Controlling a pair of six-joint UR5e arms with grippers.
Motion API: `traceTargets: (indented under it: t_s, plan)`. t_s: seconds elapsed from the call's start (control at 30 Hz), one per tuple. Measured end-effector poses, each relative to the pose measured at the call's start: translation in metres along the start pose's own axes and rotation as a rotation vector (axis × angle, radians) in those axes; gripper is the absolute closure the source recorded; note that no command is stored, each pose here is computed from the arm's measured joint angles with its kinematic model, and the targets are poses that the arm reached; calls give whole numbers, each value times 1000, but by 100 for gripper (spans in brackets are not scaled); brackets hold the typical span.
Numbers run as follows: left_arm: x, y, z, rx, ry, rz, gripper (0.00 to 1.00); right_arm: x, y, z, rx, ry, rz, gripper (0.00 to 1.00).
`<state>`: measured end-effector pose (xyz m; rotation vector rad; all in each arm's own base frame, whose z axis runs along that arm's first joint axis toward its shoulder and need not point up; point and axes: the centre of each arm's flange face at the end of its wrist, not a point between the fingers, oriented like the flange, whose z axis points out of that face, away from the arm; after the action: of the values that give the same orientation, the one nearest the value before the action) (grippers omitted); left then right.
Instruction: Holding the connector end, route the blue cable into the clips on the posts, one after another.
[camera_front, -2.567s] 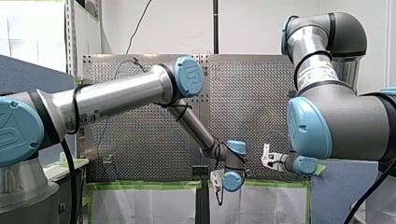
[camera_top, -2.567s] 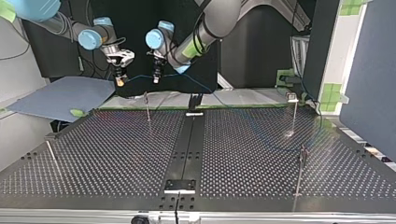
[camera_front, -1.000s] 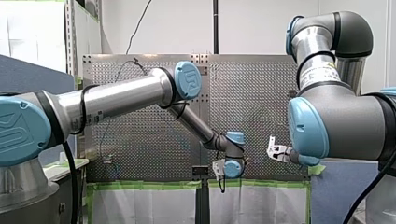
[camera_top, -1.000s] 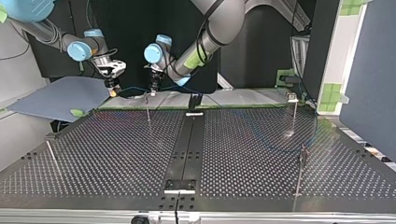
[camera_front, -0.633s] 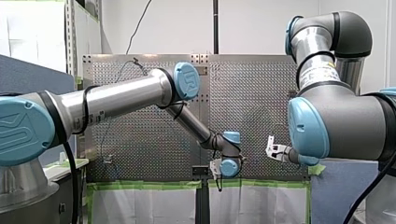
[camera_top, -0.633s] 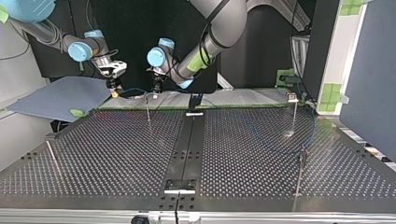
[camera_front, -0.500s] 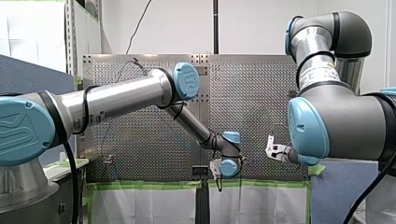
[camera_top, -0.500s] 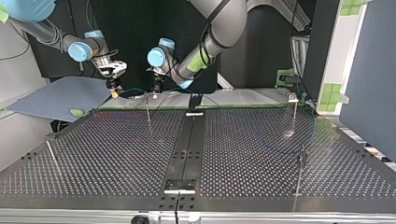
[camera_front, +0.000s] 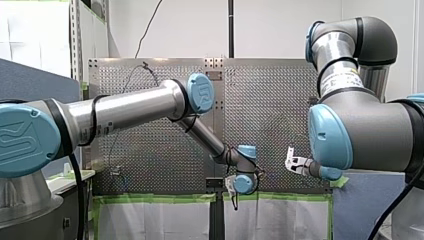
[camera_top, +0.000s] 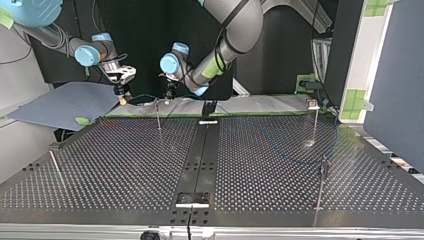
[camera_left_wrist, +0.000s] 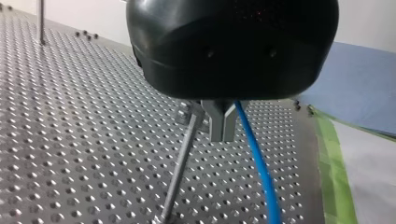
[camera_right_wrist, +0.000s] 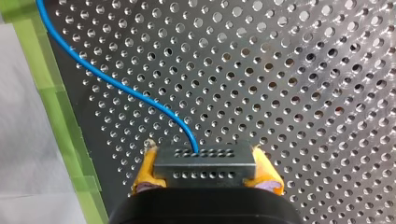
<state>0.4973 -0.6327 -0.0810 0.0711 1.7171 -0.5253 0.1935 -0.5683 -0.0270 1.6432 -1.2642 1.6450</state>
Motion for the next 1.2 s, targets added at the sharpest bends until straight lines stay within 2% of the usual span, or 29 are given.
traceTargets:
  t_s: [0.43, 0.83, 0.97, 1.2]
  plan:
    - [-10, 14, 19, -3, -16, -16, 100, 7, 3, 7, 6, 16, -5, 100]
    - [-24, 16, 37, 72, -19, -90, 100, 12, 6, 17, 13, 39, -15, 100]
    - [-27, 23, 42, 84, -6, -114, 100, 9, 9, 23, 14, 39, -14, 100]
    - [-30, 35, 48, 91, 3, -140, 100, 1, 17, 35, 15, 40, -24, 100]
